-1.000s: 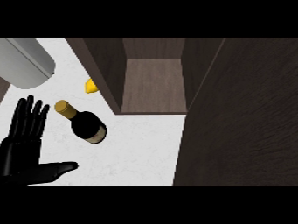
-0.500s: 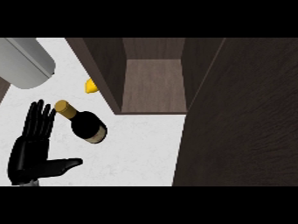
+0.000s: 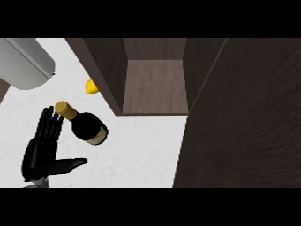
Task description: Pick up the wine, place it into the cabinet and close the cabinet
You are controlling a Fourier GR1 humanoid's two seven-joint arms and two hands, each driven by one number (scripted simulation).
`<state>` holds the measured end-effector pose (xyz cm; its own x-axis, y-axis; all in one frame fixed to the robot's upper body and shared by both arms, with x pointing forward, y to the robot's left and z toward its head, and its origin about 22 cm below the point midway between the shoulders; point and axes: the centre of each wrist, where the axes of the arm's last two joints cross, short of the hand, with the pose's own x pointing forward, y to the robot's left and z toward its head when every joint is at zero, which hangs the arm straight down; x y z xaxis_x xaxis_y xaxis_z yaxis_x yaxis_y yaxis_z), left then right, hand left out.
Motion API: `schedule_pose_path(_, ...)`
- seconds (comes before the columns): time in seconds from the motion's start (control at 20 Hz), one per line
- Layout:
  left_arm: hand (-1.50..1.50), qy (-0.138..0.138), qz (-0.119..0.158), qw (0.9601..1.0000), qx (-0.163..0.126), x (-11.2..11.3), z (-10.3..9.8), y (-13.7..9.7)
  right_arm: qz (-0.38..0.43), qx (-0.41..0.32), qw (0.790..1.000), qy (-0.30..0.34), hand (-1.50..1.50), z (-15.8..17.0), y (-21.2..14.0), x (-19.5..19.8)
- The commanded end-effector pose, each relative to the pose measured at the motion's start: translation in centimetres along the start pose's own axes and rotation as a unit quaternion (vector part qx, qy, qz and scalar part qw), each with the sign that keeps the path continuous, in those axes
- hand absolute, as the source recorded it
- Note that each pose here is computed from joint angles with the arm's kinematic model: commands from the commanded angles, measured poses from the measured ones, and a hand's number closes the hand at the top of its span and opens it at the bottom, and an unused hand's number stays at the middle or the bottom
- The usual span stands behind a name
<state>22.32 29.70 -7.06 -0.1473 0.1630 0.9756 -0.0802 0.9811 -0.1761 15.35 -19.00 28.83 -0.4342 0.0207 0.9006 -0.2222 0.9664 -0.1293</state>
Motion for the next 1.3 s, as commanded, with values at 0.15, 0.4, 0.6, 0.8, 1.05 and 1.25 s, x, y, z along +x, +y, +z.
schedule_pose_path(0.15, -1.5, 0.016, 0.028, 0.9995, 0.002, -3.2, -0.2, 1.7, -0.016, 0.019, 1.0, -0.006, -1.5, 1.5, -0.2, 1.7)
schedule_pose_path(0.4, -1.5, 0.019, 0.057, 0.9982, 0.005, -3.9, -0.1, 1.1, -0.002, 0.019, 1.0, -0.007, -1.5, 3.8, -0.7, 2.0)
schedule_pose_path(0.6, -1.5, 0.012, 0.049, 0.9987, -0.007, -5.7, -1.5, 1.3, -0.013, 0.019, 1.0, -0.01, -1.5, 3.0, -1.3, 1.7)
schedule_pose_path(0.8, -1.5, 0.004, 0.041, 0.999, -0.018, -5.3, -3.4, 0.9, -0.02, 0.012, 1.0, -0.011, -1.5, 2.6, 0.0, 1.1)
schedule_pose_path(1.05, -1.5, 0.007, 0.049, 0.9987, -0.015, -7.7, -1.2, 0.3, -0.021, 0.015, 1.0, 0.007, -1.5, 2.3, -0.3, 1.1)
schedule_pose_path(1.25, 1.5, 0.004, 0.095, 0.9948, -0.036, -6.8, -3.6, -0.1, -0.022, 0.016, 1.0, 0.001, -1.5, 3.2, -0.8, 1.8)
